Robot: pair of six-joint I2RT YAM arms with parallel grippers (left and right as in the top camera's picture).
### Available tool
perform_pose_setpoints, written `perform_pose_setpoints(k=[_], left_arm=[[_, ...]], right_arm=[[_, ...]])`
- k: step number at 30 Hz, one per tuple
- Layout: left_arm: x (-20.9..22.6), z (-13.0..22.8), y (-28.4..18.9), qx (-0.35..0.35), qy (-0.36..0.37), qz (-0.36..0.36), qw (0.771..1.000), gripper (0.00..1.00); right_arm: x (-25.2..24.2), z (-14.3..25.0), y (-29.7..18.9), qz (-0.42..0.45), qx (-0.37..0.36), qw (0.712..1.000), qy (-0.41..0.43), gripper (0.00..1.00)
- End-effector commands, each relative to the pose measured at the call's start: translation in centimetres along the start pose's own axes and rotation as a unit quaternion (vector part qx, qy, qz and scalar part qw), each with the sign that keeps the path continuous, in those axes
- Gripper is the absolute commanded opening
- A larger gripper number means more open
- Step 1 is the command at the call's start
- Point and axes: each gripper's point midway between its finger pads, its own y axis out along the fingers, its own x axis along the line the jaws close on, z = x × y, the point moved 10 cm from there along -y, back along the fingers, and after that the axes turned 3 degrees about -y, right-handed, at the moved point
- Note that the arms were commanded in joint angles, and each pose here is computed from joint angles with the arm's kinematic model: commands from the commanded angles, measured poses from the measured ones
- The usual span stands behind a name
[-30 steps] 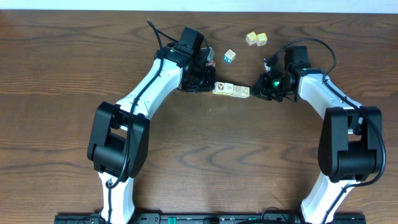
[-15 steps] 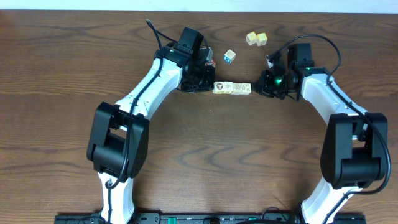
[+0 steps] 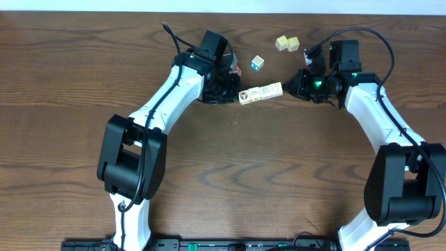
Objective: Lift 4 blocks
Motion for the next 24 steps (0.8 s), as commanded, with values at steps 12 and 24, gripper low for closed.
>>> perform_pose_setpoints(k=[12,24], left_arm=[[-4.9,1.1,-3.3,-0.001,0.054,0.108,0.993,0.07],[-4.9,1.2,-3.3,0.000,0.053,0.109,0.993,0.07]], right_arm=[[3.9,1.5,1.2,-0.096,0.054,0.994,-0.018,0.01],[4.1,1.5,1.0,-0.101,0.053,0.993,-0.019,0.01]])
